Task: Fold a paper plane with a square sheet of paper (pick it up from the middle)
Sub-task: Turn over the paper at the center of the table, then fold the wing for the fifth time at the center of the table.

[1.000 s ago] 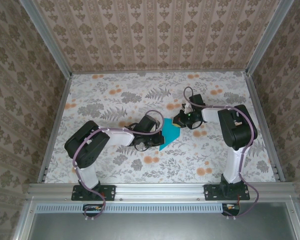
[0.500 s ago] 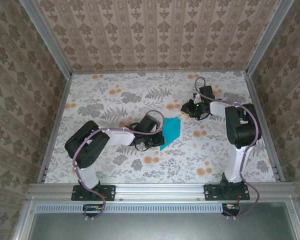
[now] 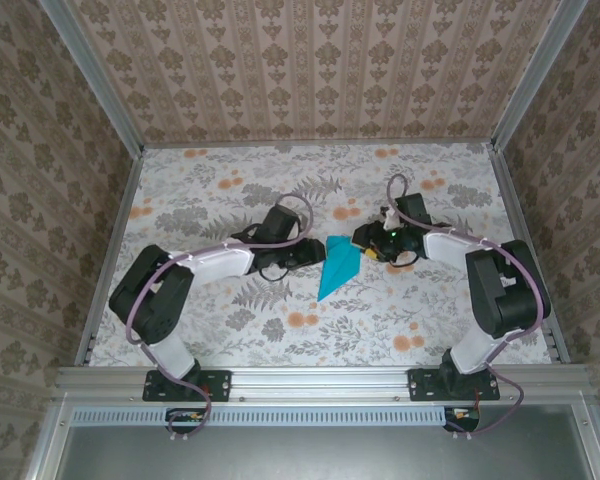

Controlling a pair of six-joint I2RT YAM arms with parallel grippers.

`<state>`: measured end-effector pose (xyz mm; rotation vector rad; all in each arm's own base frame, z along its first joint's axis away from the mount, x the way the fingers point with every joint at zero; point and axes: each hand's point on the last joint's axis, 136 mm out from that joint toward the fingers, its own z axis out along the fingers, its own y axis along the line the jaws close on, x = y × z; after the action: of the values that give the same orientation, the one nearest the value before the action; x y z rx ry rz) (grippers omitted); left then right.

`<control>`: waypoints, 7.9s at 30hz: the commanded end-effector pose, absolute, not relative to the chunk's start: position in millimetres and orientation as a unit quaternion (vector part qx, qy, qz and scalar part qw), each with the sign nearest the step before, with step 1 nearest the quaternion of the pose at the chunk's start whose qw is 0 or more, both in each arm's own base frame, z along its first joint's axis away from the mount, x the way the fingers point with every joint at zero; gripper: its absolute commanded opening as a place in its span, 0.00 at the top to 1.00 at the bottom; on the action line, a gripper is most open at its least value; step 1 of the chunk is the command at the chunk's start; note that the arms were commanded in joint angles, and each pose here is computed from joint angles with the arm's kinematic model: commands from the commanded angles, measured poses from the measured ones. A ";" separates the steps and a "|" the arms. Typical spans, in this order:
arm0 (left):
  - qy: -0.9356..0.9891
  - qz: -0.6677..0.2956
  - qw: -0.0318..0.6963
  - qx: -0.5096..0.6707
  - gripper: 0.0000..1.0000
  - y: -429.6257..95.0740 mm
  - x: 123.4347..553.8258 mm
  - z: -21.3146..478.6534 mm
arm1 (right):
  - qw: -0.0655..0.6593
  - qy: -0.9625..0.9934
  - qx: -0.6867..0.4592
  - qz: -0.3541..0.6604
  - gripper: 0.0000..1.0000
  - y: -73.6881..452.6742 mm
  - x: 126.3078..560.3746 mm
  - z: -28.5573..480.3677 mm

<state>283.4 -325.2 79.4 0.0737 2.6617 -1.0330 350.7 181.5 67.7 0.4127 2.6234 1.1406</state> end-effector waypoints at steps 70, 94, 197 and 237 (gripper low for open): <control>0.796 -0.583 0.160 -0.028 0.01 -302.8 284.2 164.8 | 0.146 0.742 0.061 0.651 0.91 281.6 392.8 208.0; 0.769 -0.611 0.187 -0.034 0.59 -302.0 295.0 174.7 | 0.088 0.762 0.093 0.635 0.90 282.4 387.5 163.4; 0.930 -0.236 0.245 -0.142 0.00 -129.7 287.5 92.3 | 0.062 0.926 -0.317 0.194 0.62 306.1 279.5 19.4; 0.913 -0.356 0.130 -0.148 0.55 -244.7 274.2 50.2 | 0.079 0.955 -0.070 0.278 0.67 289.6 323.0 14.3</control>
<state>270.7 -235.3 43.8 -0.4320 2.6742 -0.9847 327.1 290.1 21.8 -0.2535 2.8278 0.7829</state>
